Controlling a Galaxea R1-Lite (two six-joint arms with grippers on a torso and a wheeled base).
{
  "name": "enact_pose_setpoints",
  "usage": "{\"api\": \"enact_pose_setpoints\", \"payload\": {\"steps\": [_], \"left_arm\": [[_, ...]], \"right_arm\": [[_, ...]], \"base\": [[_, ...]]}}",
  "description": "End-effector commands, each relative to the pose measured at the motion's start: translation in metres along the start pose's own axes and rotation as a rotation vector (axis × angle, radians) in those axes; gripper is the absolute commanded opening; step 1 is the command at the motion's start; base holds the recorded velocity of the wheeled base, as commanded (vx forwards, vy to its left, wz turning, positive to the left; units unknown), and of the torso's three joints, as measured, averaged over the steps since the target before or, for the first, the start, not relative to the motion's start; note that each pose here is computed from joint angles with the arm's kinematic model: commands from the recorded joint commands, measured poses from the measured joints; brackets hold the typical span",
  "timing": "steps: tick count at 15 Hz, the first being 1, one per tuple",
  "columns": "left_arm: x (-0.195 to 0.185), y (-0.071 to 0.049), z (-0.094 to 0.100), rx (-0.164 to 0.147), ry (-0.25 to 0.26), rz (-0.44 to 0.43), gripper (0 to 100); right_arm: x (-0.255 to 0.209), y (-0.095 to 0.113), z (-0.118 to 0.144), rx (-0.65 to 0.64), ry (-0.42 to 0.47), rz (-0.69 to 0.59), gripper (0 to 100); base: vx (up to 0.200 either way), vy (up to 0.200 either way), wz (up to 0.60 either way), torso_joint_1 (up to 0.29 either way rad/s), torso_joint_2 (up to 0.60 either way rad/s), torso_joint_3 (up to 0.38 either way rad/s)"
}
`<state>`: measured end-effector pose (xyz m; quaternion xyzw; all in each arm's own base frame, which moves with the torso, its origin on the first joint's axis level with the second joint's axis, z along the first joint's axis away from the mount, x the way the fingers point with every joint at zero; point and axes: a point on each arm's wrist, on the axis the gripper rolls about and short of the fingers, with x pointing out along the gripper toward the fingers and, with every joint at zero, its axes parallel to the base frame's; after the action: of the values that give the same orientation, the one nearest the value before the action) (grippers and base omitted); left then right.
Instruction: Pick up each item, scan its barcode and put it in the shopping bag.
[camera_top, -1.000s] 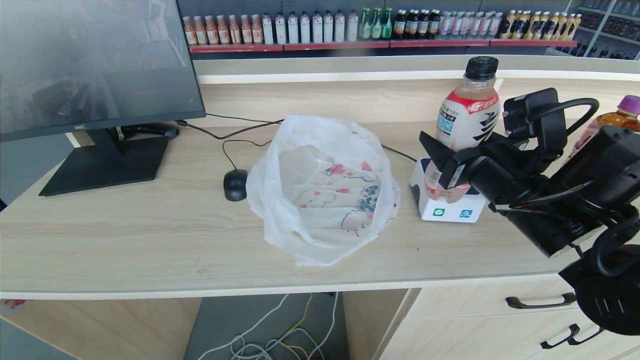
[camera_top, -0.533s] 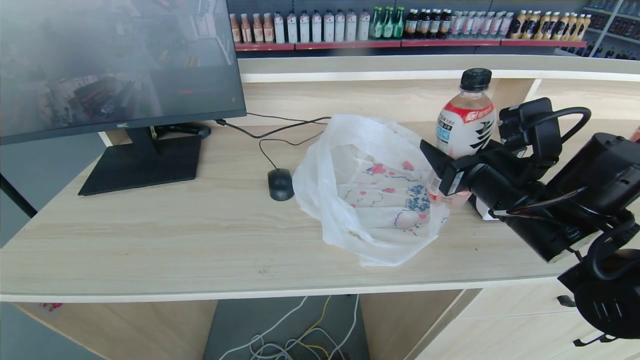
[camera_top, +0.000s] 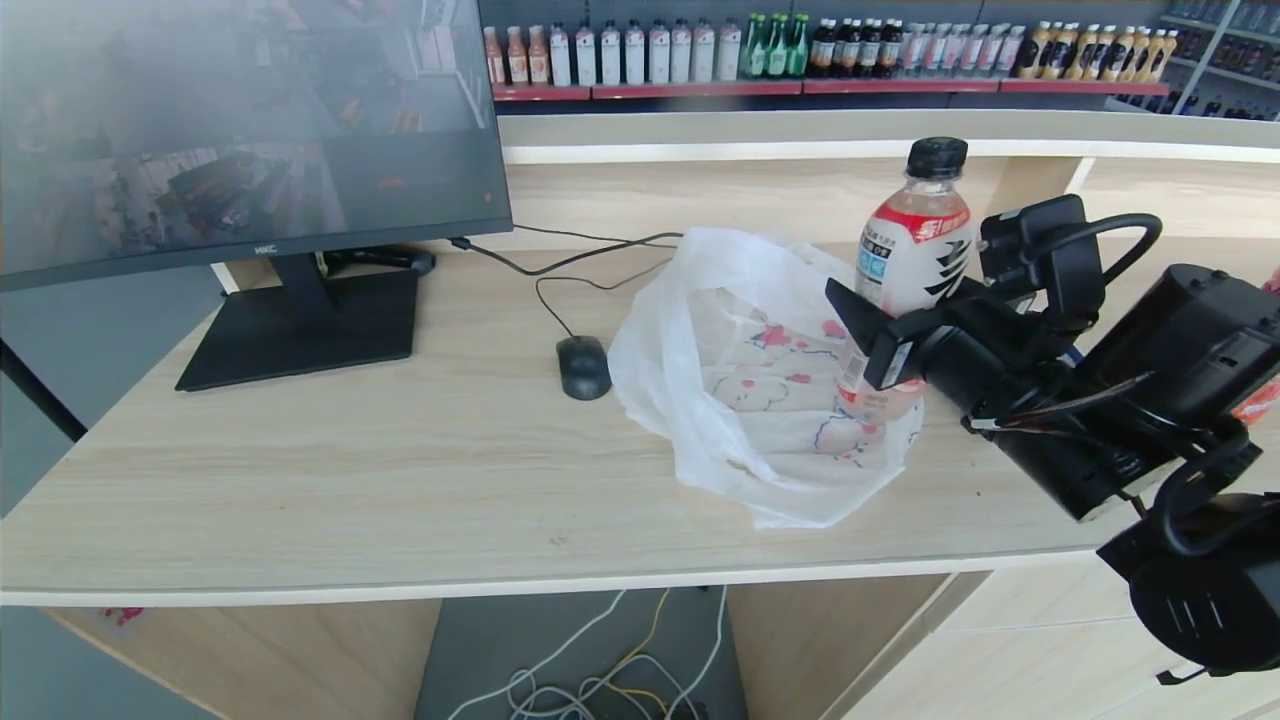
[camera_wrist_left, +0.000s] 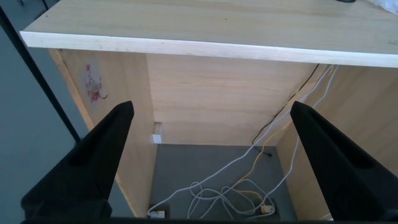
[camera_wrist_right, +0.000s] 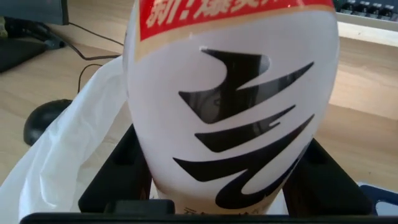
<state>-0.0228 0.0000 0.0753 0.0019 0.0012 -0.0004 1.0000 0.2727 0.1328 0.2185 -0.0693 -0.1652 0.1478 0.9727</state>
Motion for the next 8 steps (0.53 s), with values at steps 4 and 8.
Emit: {"api": "enact_pose_setpoints", "payload": {"steps": [4, 8], "left_arm": [[0.000, 0.000, 0.000, -0.001, 0.001, 0.001, 100], [0.000, 0.000, 0.000, 0.001, -0.001, 0.001, 100]], "right_arm": [[0.024, 0.007, -0.009, 0.003, -0.015, 0.004, 0], [0.045, 0.018, -0.021, 0.016, -0.023, 0.015, 0]], "base": [[0.000, 0.000, 0.00, 0.000, 0.00, 0.000], [0.000, 0.000, 0.00, 0.000, 0.00, 0.000]]}}
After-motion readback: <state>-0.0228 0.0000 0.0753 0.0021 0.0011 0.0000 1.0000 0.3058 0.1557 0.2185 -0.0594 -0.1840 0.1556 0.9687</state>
